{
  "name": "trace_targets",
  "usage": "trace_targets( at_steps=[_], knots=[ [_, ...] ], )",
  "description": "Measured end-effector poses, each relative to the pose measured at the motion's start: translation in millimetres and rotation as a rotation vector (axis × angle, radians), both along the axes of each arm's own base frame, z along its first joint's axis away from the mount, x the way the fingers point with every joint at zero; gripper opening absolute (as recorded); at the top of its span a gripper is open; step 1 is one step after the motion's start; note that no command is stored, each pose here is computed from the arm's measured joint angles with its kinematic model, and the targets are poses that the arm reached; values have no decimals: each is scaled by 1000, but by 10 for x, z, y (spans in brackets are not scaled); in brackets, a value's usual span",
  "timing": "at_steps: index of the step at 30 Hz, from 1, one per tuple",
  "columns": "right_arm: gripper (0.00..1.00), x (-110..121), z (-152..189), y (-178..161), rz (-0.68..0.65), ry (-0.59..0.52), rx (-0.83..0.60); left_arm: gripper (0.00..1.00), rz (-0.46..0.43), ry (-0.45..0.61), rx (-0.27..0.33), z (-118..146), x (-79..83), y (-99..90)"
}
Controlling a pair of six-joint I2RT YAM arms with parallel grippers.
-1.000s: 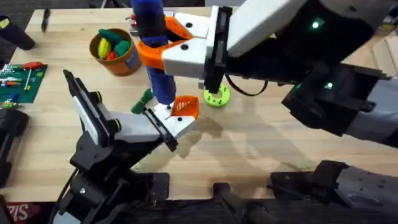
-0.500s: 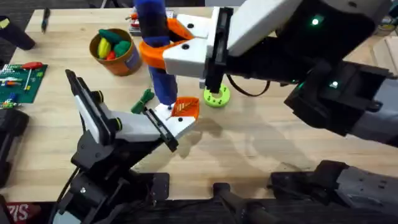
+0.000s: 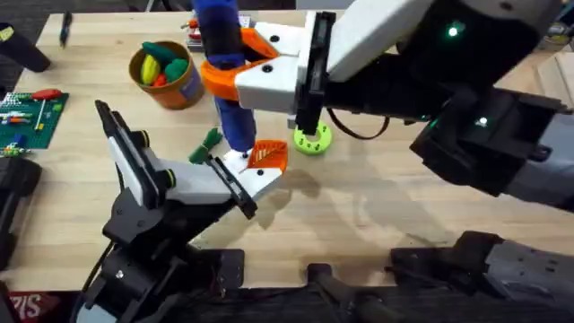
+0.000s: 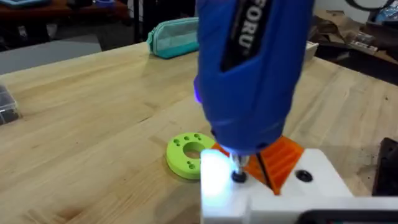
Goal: Pick up the gripper from the table and insert it into the empty holder that is missing its gripper. Then pick up a screw, insert it into the mounting hole, and use the screwdriver to tighten it. Finally, clean up the table by picking up the vegetable and placing it into the bucket.
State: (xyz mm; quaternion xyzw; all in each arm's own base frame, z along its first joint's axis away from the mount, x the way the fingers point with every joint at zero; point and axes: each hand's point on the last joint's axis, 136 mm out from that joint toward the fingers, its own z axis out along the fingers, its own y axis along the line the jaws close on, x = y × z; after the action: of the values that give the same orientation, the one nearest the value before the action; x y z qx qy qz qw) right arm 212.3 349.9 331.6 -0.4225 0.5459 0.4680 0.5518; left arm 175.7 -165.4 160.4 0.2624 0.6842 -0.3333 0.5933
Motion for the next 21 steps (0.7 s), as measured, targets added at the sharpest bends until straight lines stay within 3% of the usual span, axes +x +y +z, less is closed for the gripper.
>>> trace_targets(
  at_steps=[21],
  knots=[
    [49, -43, 45, 4, 23, -23, 18, 11, -4, -3, 0, 5, -5, -4]
  ],
)
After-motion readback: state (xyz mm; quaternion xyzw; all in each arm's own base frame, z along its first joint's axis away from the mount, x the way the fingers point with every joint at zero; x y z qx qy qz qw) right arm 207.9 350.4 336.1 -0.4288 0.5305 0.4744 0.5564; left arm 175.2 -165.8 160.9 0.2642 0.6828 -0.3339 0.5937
